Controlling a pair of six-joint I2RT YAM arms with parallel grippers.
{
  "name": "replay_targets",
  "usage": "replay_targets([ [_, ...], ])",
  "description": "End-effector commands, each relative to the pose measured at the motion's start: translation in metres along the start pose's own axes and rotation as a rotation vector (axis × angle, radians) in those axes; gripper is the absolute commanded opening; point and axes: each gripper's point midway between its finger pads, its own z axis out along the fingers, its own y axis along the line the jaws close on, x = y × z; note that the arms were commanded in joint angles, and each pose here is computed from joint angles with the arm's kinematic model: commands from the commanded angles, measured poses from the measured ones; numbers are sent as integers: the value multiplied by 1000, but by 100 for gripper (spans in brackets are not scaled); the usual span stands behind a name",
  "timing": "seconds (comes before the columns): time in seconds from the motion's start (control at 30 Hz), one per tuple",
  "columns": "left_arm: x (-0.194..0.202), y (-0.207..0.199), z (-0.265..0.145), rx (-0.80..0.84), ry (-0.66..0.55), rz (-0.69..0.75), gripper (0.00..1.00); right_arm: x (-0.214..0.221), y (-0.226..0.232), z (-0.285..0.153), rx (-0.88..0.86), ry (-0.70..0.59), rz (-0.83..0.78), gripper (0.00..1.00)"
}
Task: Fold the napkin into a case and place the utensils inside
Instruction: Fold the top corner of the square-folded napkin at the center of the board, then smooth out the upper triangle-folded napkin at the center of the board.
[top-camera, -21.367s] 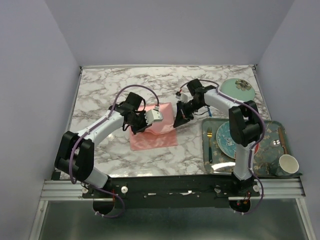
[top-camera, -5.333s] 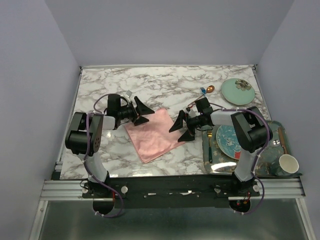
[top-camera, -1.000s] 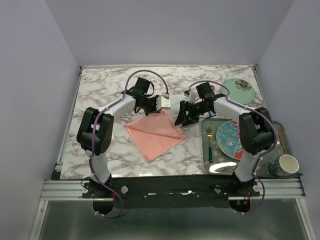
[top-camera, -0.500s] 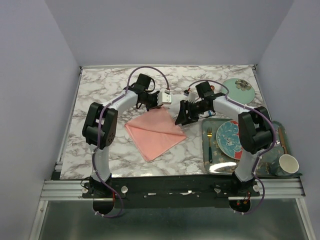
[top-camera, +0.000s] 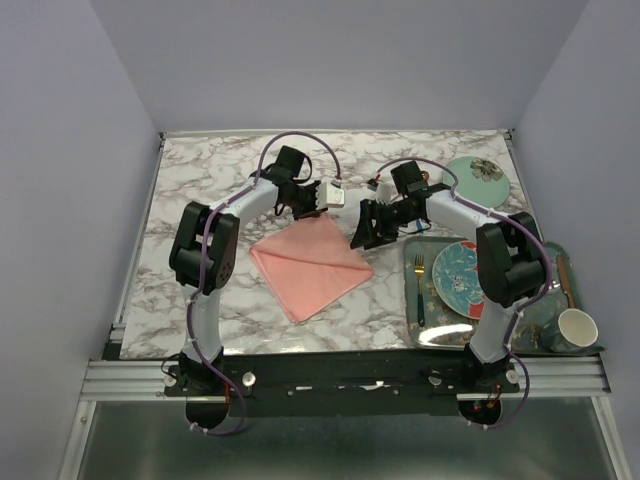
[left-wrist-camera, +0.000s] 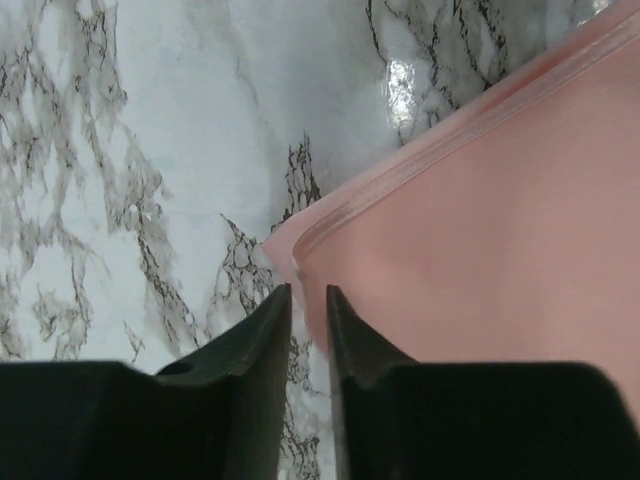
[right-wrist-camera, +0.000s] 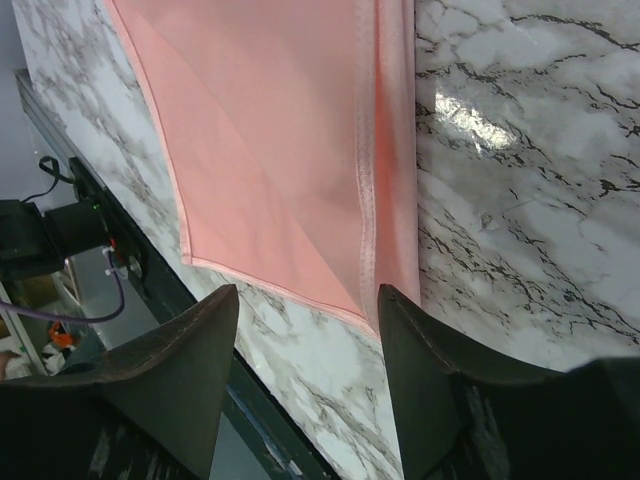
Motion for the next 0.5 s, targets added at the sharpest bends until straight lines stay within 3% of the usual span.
replay_targets([
  [0.0, 7, 20, -1, -69, 36, -28, 41, -5, -1, -8, 21, -8, -37, 67],
  [0.13, -8, 42, -24, -162, -2, -92, 57, -6, 4, -15, 15, -23, -81, 68],
  [0.2, -15, 61, -48, -232, -18, -139, 58, -8, 10, -20, 8, -36, -115, 68],
  [0.3, -18, 74, -87, -294, -62, -336, 58, -13, 24, -29, -32, -62, -166, 68],
  [0.47, -44, 32, -128, -153, -267, -718, 56, -14, 51, -30, -152, -67, -167, 66],
])
